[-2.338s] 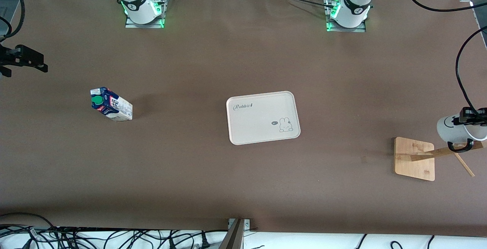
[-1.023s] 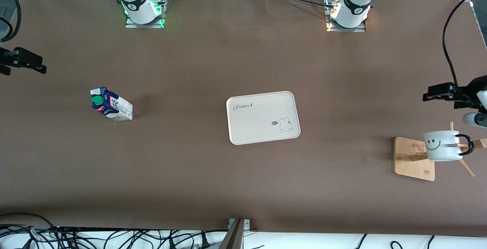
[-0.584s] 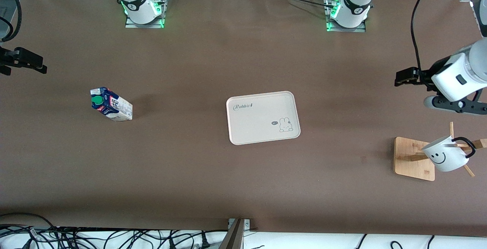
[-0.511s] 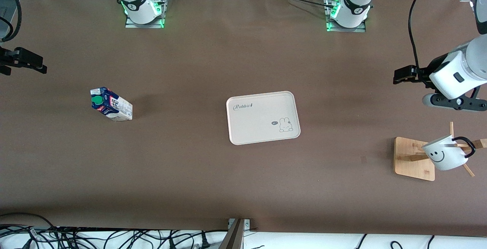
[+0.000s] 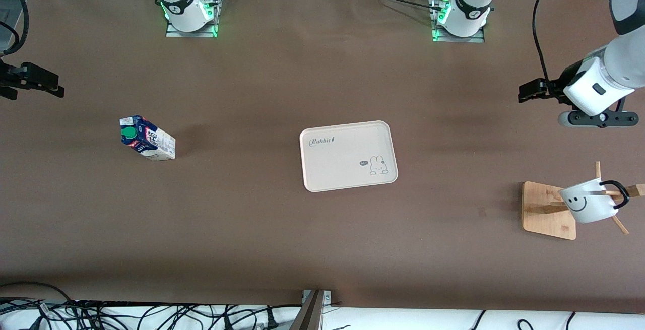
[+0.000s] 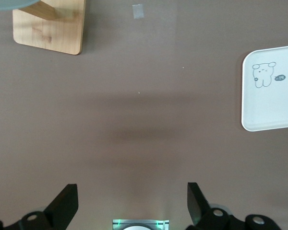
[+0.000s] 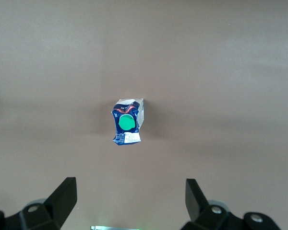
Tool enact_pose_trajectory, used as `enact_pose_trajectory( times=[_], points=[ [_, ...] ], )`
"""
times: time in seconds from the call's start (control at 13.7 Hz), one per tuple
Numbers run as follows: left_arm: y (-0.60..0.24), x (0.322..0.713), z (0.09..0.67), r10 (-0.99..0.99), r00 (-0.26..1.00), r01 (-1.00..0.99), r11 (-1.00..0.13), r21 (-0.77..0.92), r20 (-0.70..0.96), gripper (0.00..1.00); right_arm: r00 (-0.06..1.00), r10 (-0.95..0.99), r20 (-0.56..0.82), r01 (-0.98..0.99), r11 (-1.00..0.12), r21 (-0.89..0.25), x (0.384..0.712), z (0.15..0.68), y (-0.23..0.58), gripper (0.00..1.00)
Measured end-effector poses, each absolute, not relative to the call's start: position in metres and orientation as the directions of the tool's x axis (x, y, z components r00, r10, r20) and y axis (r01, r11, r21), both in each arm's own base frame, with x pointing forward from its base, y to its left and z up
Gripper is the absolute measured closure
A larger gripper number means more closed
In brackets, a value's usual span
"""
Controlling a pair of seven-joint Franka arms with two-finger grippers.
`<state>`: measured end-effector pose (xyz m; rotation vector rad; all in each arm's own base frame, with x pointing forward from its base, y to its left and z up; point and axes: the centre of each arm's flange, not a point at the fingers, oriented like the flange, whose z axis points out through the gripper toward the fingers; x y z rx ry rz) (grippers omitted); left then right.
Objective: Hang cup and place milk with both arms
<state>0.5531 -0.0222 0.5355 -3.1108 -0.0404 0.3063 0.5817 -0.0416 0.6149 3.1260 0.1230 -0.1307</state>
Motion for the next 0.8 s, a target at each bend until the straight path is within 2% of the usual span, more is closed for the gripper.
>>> enact_pose_trajectory(
  times=[0.8],
  points=[
    [-0.008, 0.544, 0.552, 0.087, 0.984, 0.082, -0.996, -0.044, -0.154, 0.0, 0.993, 0.079, -0.085, 0.079, -0.997, 0.005, 0.582, 0.615, -0.041, 0.0]
  ],
)
